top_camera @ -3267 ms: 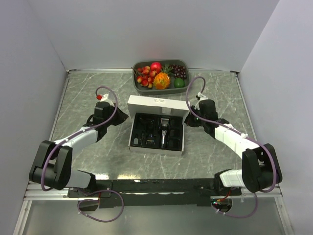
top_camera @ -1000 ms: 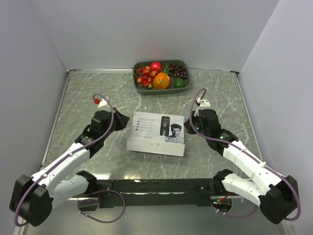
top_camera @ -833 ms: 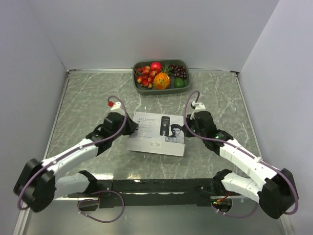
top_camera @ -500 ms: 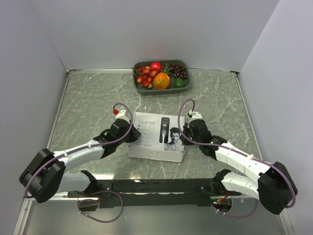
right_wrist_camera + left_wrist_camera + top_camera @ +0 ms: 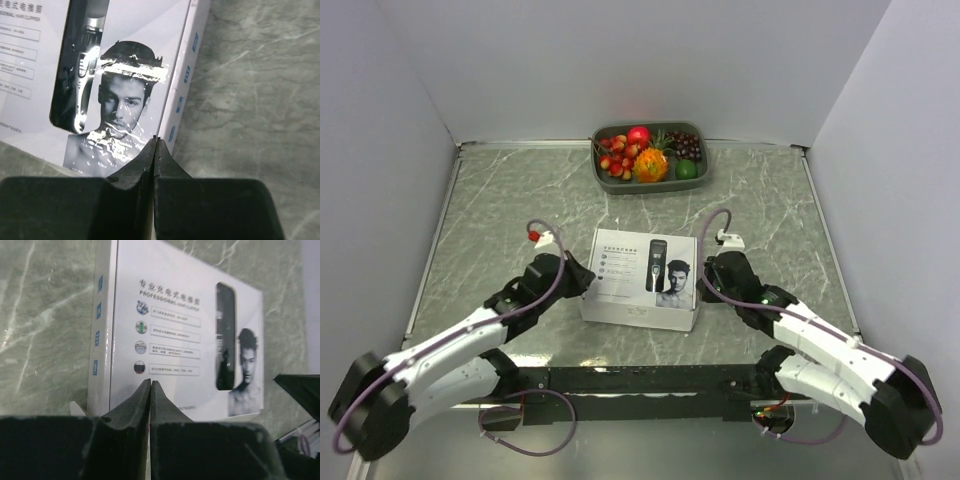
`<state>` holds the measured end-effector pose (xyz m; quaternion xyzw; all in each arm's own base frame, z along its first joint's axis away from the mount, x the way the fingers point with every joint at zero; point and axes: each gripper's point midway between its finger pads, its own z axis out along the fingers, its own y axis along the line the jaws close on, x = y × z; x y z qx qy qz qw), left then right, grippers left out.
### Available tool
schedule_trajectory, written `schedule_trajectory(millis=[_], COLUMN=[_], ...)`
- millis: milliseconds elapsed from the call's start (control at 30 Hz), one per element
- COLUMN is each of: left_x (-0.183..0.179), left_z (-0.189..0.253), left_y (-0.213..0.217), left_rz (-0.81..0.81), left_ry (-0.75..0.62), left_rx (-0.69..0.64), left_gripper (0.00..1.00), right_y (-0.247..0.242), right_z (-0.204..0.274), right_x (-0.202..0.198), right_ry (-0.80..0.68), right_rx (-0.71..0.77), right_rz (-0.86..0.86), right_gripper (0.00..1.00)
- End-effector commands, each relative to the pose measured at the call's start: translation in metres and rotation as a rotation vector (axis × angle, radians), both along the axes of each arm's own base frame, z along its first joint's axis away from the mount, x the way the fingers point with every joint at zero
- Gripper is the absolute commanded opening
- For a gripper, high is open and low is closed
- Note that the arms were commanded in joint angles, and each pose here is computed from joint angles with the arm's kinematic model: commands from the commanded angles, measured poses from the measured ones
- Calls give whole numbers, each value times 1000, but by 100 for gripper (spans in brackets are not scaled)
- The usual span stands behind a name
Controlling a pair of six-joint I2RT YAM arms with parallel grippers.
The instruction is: Sort the hair-cutting tools
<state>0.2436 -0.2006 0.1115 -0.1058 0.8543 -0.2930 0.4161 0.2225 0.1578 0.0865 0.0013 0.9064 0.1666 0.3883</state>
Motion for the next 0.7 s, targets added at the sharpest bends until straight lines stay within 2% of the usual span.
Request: schedule_trajectory(millis=[0,133,267,433,667], left_x=[-7,-14,-17,-8,13], left_z=[34,31,2,-19,-44], left_y=[22,46,60,63,68], left_rz=[88,170,233,283,348], left_ry=[-32,-15,46,64,99], left_rx=[-21,22,83,125,184], left_gripper=[9,9,11,13,14], right_y=[-13,-27,-38,-42,-28], right_z=[19,0,-13,-18,-39], right_x=[-14,-32,-36,-24,-5], right_ry=[-3,44,81,104,145], right_rx=[-3,-7,8,-23,-84], right_rz=[-16,-57,-165,-265,-251], right_gripper=[0,0,0,0,0])
